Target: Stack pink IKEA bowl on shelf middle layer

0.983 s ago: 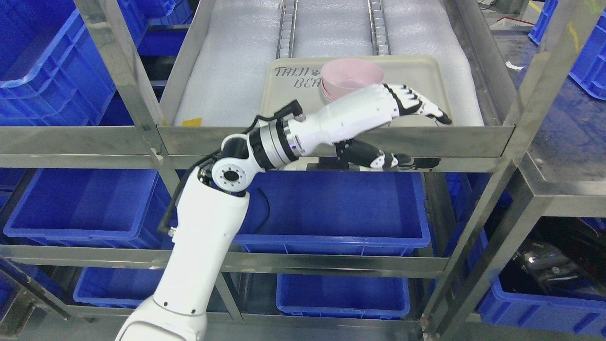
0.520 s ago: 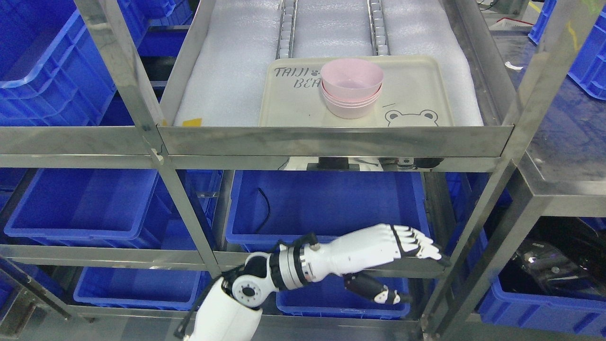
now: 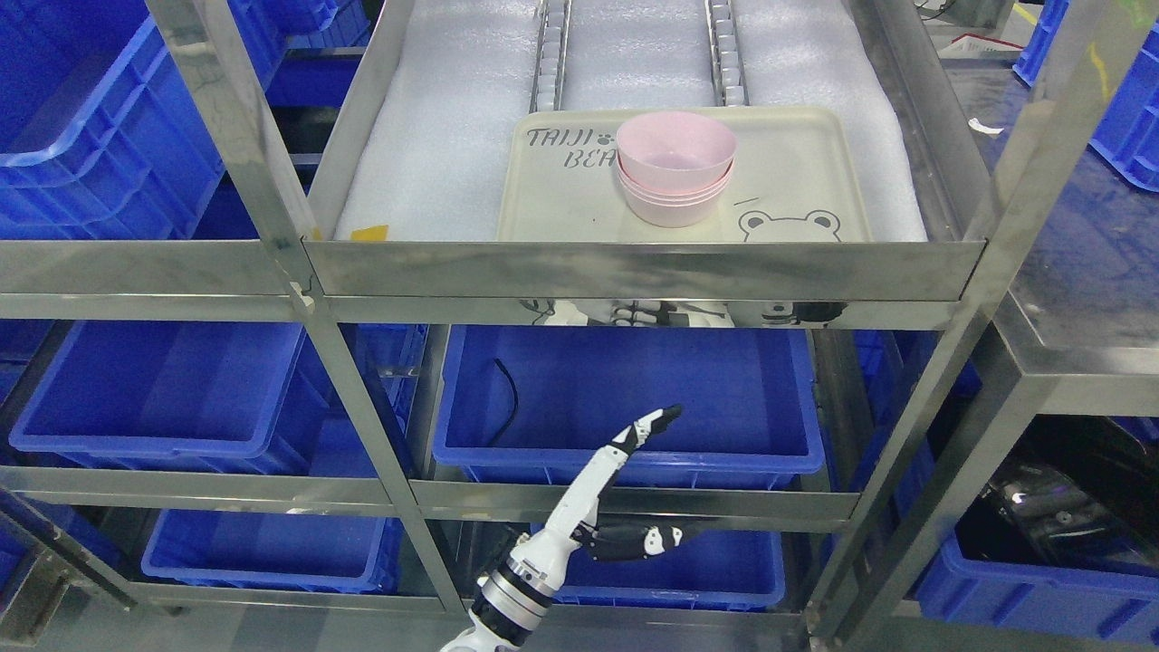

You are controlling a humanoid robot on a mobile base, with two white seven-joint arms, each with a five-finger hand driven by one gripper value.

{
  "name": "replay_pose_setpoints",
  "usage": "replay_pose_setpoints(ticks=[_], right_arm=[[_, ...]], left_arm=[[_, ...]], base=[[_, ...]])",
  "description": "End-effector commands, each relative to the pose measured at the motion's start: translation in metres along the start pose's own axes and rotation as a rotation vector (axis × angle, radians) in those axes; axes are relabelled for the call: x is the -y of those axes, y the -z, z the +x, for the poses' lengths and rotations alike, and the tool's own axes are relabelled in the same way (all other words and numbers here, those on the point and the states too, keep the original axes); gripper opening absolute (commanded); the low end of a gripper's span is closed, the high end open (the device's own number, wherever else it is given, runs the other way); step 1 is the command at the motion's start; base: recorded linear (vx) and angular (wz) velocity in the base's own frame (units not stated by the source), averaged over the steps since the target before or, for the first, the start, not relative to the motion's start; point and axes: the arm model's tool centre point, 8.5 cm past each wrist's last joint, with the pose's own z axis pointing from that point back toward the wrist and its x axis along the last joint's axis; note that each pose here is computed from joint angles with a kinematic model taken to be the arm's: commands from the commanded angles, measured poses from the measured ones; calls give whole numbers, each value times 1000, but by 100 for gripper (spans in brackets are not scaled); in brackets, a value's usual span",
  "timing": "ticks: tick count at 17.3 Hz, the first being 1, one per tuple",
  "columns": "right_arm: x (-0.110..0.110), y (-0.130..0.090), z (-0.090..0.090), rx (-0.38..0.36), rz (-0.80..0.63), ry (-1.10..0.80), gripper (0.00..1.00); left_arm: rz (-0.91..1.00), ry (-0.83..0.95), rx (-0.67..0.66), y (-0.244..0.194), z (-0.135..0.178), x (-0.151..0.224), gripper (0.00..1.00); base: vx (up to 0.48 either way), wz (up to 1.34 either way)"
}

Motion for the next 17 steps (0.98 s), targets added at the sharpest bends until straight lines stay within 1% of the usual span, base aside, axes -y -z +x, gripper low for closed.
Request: replay_pose_setpoints(ticks=[1,3,4,8,11,17], right_arm=[[10,0,-9,-6,-17,-2,100],[10,0,-9,-6,-17,-2,100],[10,0,-9,-6,-17,-2,100],[10,0,-9,-6,-17,-2,100],[10,0,-9,-6,-17,-2,100],[10,0,-9,-6,-17,-2,100]], left_arm=[[267,-54,-200,-31,-33,-46,92],[308,-44,-193,-26,-22,-58,93],[313,-44,-174,-24,-16,-57,95],[342,-37,-147,-19,-3,-66,94],[379,-64,-177,-18,0,-76,94],[380,-72,-179,-18,1,-77,95]], base=[[0,0],[0,0],[-1,-12],[0,0],[0,0],[0,0]])
